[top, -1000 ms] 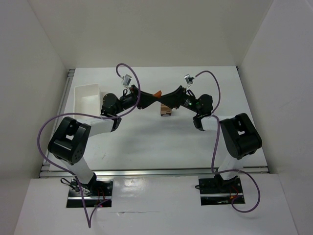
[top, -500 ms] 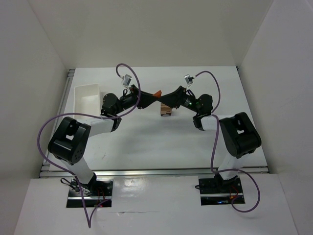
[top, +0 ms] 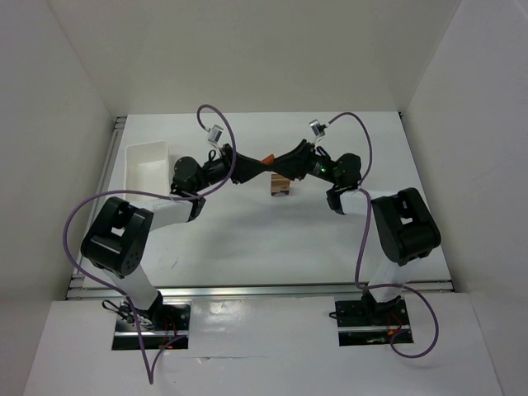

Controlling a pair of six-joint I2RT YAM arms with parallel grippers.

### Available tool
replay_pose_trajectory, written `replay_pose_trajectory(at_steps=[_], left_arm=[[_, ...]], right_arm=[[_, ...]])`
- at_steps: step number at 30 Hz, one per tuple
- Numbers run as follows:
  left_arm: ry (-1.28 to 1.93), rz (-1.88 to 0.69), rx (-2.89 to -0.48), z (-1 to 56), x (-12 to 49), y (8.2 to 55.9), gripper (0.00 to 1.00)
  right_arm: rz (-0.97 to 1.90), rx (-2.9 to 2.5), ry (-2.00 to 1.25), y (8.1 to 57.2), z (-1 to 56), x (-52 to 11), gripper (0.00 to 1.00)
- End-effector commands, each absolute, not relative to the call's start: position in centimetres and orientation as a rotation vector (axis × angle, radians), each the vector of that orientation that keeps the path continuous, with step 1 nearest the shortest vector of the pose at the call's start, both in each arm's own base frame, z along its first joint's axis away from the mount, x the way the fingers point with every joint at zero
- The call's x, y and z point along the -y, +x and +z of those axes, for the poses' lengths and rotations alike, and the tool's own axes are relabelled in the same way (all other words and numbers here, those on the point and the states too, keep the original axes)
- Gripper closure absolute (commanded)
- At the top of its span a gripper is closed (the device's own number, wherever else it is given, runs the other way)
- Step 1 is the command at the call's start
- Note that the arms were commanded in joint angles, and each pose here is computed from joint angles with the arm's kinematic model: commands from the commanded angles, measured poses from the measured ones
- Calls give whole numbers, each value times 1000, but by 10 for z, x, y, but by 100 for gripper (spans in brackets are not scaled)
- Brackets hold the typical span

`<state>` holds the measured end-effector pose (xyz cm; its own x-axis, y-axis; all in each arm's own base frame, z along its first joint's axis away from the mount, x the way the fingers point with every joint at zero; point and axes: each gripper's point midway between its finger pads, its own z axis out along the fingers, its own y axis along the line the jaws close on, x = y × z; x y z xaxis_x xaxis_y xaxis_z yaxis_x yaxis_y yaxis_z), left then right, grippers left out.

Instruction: Build the wood block tower

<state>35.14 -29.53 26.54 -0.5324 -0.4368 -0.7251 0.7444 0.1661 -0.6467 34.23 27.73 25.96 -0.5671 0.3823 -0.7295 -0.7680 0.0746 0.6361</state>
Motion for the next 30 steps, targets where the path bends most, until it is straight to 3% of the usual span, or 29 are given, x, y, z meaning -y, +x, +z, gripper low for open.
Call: replay_pose_trajectory(at_steps=[1,7,12,13,14,16,17,19,24,30], left_arm=[[575,-1570,-1092,339,298,308,100],[554,-1545,-1109,341,301,313,100],[555,-1426,-1211,333,314,324,99],[553,-1392,-1219,335,313,328,84],[587,-1353,-1202,339,313,323,74],[592,-1313,-1238,334,312,326,68],[591,-1288,-1248,334,310,327,60],[627,-1229,-1244,335,307,325,48],[712,-1182,-1231,335,303,313,53],[819,-1256,-1227,328,312,300,54]], right_arm=[[1413,-829,-693,302,362,-253,45],[1451,-845,-669,303,363,-253,54],[1463,-865,-684,303,357,-255,75],[1468,-878,-678,305,356,-256,75],[1471,-888,-687,306,356,-257,79],[1476,-932,-703,309,350,-260,87],[1472,-973,-693,315,346,-259,91],[1459,-974,-709,314,346,-259,91],[1441,-981,-714,315,345,-252,100],[1437,-939,-744,307,349,-251,100]])
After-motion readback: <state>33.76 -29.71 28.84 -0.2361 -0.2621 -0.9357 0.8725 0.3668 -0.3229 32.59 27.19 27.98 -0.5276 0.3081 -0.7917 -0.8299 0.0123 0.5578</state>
